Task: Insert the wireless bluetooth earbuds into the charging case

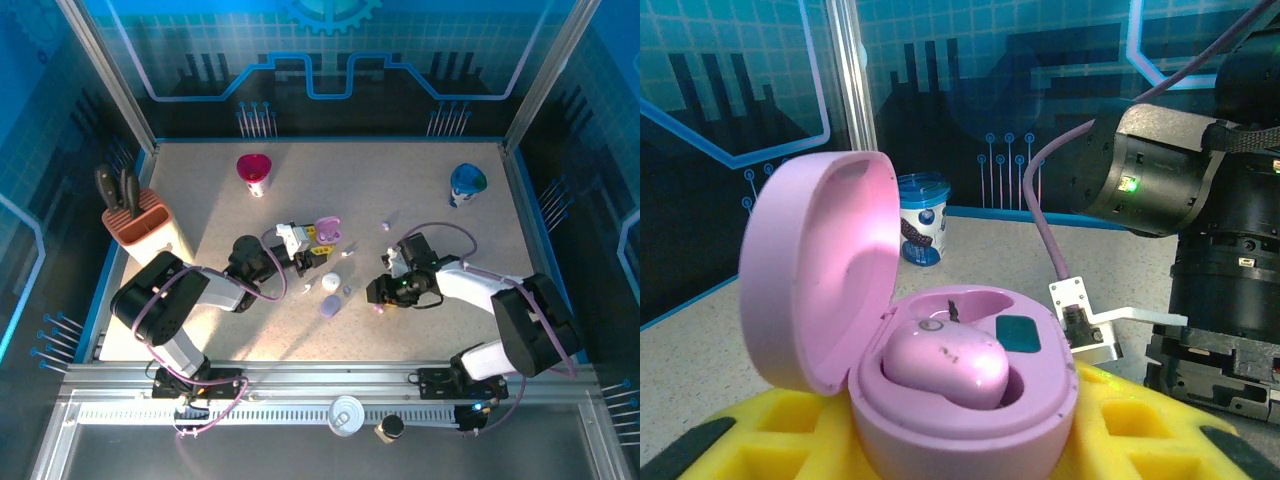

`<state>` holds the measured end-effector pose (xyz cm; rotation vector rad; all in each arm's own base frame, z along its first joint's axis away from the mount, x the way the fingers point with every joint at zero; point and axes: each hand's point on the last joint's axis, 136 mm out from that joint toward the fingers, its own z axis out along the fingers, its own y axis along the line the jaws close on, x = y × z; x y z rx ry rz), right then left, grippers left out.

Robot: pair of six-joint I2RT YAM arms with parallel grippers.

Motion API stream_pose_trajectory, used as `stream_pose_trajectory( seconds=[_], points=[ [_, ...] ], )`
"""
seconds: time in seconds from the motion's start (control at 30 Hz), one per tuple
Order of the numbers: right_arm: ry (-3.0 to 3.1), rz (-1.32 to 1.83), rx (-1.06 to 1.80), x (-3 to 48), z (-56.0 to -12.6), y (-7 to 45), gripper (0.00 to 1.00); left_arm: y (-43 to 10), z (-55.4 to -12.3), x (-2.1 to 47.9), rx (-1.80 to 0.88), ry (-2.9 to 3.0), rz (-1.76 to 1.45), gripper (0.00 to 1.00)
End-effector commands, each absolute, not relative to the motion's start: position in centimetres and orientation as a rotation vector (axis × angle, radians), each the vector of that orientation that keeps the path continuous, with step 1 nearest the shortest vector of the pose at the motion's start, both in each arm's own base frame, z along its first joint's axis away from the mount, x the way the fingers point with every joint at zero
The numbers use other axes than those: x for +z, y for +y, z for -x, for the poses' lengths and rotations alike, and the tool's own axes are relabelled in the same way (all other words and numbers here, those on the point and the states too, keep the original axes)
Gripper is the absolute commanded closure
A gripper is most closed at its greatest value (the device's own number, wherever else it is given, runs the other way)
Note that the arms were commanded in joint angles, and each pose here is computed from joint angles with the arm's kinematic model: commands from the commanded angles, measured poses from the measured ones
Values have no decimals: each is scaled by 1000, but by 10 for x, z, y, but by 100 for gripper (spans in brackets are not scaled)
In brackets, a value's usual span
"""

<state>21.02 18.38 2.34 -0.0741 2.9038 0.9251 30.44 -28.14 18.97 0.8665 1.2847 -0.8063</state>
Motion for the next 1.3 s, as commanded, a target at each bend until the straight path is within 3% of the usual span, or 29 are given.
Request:
stream_pose_trajectory(
  seconds=[0.0, 0.9, 1.27],
  points=[
    [2955, 15, 938, 20, -195, 178, 55, -280, -298, 201, -815, 1235, -882, 63],
    [2985, 35, 917, 16, -182, 181, 78, -282, -301, 195, -811, 1247, -885, 63],
    [2756, 25, 850, 55, -216, 180, 80, -283, -302, 190, -818, 1259, -891, 63]
  ],
)
